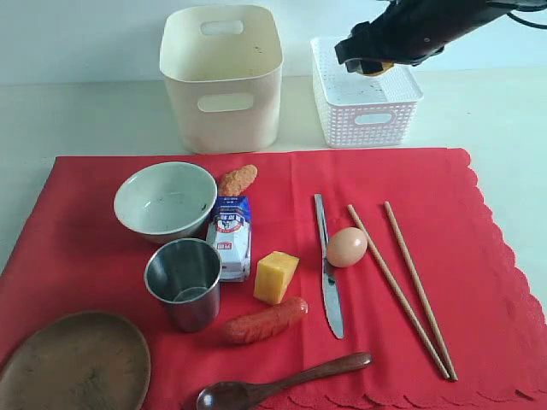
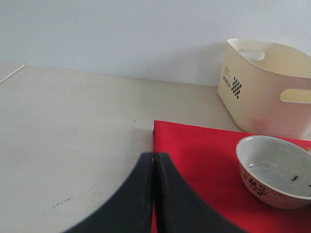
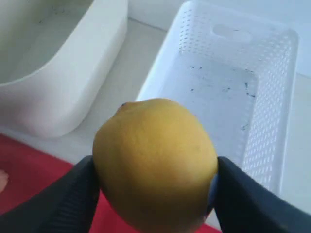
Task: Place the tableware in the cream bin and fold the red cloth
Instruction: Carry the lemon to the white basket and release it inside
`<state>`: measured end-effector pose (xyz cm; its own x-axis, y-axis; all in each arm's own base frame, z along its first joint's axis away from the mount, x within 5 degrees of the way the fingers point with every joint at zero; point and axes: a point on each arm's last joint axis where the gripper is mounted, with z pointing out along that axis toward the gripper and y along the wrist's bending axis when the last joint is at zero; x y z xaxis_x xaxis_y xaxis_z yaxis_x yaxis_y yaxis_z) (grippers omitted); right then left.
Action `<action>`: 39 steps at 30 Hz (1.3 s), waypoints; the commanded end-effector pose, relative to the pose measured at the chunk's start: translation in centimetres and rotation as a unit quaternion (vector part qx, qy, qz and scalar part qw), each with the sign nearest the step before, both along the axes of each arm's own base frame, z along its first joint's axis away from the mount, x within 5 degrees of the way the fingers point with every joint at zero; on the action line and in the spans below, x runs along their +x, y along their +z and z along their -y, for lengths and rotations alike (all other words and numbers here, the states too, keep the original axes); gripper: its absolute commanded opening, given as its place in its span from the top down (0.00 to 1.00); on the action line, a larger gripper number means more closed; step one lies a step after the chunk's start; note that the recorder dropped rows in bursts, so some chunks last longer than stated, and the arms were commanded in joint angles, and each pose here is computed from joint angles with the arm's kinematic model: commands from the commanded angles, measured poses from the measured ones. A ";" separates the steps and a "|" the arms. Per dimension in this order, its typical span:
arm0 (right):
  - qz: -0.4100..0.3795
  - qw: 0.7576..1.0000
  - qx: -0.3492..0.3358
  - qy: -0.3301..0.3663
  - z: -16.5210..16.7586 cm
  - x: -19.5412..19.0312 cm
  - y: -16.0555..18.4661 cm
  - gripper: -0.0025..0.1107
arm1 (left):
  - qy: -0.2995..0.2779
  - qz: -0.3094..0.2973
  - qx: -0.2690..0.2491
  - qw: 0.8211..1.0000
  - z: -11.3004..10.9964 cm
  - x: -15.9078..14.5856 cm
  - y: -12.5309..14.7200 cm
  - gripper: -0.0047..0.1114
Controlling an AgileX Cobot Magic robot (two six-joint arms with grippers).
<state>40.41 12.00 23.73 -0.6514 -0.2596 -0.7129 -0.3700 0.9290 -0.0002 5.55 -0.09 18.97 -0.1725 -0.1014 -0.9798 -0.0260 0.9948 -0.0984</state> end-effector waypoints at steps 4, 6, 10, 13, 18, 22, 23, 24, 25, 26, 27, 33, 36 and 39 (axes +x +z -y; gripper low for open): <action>0.072 0.997 0.013 -0.036 0.6 2.7 -2.3 0.98 | 0.001 0.005 0.004 1.000 0.0 0.0 0.1 0.94; 0.093 0.995 0.015 -0.042 0.6 3.3 -3.0 0.98 | 0.001 0.005 0.004 1.000 0.0 0.0 0.1 0.94; 0.117 0.992 0.016 -0.049 0.6 4.0 -4.0 0.98 | 0.001 0.005 0.004 1.000 0.0 0.0 0.1 0.94; 0.116 0.992 0.014 -0.051 0.5 4.3 -5.1 0.98 | 0.001 0.005 0.004 1.000 0.0 0.0 0.1 0.94; 0.110 0.993 0.009 -0.052 0.5 4.7 -6.9 0.98 | 0.001 0.005 0.004 1.000 0.0 0.0 0.1 0.94; 0.108 0.993 0.009 -0.053 0.5 4.7 -7.0 0.96 | 0.001 0.005 0.004 1.000 0.0 0.0 0.1 0.94; 0.111 0.992 0.009 -0.053 0.5 4.7 -7.0 0.93 | 0.001 0.005 0.004 1.000 0.0 0.0 0.1 0.94; 0.111 0.992 0.009 -0.053 0.5 4.7 -7.0 0.90 | 0.001 0.005 0.004 1.000 0.0 0.0 0.1 0.94; 0.111 0.992 0.009 -0.053 0.5 4.7 -7.0 0.86 | 0.001 0.005 0.004 1.000 0.0 0.0 0.1 0.94; 0.111 0.992 0.009 -0.053 0.5 4.7 -7.0 0.82 | 0.001 0.005 0.004 1.000 0.0 0.0 0.1 0.94; 0.111 0.992 0.009 -0.053 0.5 4.7 -7.0 0.77 | 0.001 0.005 0.004 1.000 0.0 0.0 0.1 0.94; 0.111 0.992 0.009 -0.052 0.4 4.7 -7.0 0.53 | 0.001 0.005 0.004 1.000 0.0 0.0 0.1 0.94; 0.111 0.992 0.008 -0.051 0.4 4.7 -7.0 0.45 | 0.001 0.005 0.004 1.000 0.0 0.0 0.1 0.94; 0.110 0.993 0.008 -0.051 0.4 4.7 -7.0 0.39 | 0.001 0.005 0.004 1.000 0.0 0.0 0.1 0.94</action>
